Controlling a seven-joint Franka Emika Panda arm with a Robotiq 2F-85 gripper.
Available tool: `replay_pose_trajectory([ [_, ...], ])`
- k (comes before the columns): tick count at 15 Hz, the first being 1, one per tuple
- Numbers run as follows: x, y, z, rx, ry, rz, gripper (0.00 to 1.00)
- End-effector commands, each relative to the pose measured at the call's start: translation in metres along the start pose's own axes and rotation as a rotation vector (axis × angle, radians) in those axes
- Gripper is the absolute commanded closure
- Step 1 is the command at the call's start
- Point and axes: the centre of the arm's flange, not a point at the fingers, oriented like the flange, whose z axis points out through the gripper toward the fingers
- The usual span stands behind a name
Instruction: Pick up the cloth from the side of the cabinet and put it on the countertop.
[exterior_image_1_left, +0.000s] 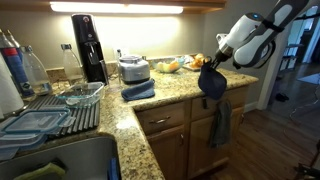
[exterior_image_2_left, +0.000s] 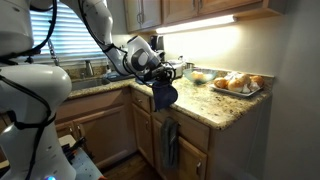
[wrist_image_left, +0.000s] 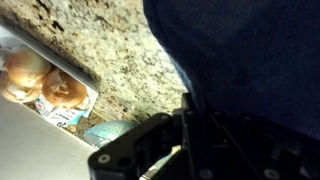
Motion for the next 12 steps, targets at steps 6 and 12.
replay_pose_trajectory([
  [6,0.023,0.006,0.036,-0.124,0.033,-0.022,0.94],
  [12,0.022,0.007,0.062,-0.172,0.038,-0.053,0.94],
])
